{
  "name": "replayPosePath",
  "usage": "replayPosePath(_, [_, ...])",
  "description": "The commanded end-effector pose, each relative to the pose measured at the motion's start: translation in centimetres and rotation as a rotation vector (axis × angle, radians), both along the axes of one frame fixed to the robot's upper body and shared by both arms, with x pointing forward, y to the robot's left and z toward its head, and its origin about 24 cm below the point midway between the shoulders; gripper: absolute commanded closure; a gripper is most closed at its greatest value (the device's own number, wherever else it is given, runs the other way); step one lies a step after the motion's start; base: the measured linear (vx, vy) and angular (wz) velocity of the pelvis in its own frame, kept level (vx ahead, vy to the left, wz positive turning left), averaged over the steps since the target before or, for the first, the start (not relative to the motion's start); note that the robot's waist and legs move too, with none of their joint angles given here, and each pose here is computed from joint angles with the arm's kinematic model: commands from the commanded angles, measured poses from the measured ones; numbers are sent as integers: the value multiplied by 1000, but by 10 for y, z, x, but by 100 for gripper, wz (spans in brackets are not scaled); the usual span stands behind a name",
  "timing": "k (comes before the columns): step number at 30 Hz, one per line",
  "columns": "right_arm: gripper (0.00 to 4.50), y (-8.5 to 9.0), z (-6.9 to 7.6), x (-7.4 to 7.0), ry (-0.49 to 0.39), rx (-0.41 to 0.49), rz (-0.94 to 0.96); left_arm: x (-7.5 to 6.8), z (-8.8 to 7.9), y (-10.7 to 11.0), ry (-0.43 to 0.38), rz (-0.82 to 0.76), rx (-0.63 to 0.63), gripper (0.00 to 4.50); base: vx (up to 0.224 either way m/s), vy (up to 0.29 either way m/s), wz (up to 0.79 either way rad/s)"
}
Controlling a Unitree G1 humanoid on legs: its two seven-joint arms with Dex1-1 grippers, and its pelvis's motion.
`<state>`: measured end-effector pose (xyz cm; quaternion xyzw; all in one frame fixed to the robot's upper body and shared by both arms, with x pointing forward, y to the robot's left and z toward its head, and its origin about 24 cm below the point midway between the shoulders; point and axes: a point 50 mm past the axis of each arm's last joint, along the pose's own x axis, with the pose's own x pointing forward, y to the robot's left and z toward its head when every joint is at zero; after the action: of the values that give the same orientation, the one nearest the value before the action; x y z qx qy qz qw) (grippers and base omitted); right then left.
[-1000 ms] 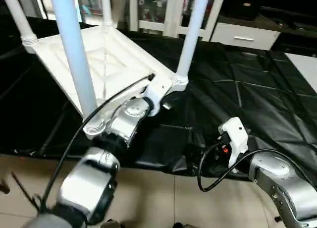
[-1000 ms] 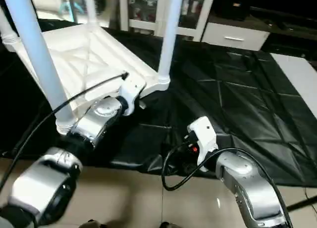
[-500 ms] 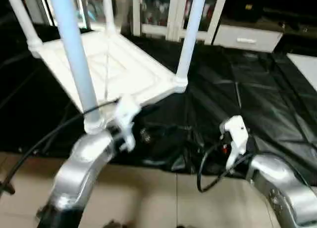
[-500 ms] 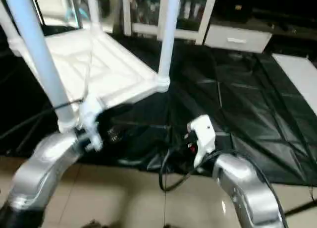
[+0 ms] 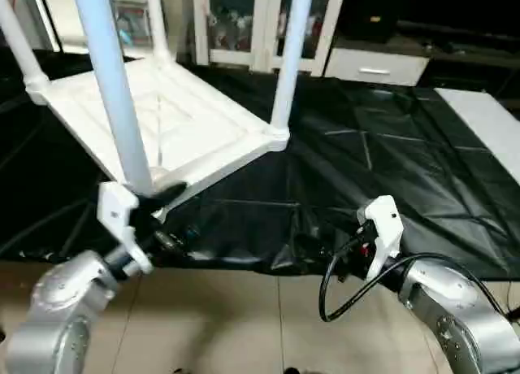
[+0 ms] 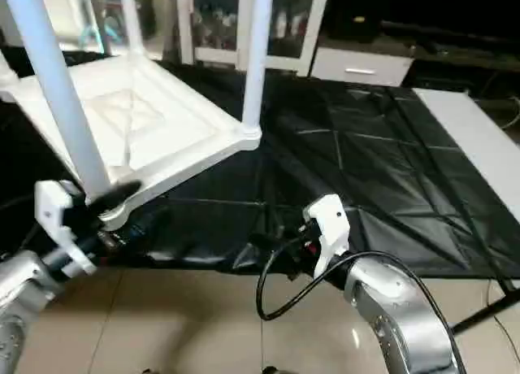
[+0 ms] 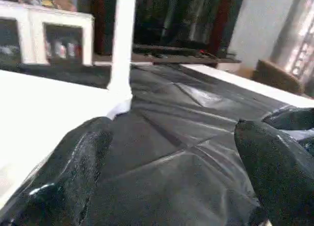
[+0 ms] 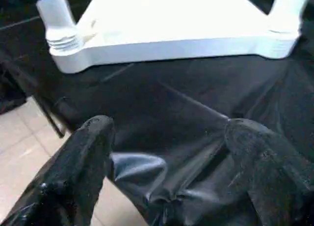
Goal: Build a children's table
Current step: Rotate leg to tighten, then rotate table base
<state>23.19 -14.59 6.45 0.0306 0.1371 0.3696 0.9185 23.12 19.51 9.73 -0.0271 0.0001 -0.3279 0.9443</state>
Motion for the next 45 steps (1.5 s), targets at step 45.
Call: replayPosePath(45, [59, 1, -3, 17, -95, 28, -127, -9, -18, 37, -158, 658, -90, 4, 4, -7, 2])
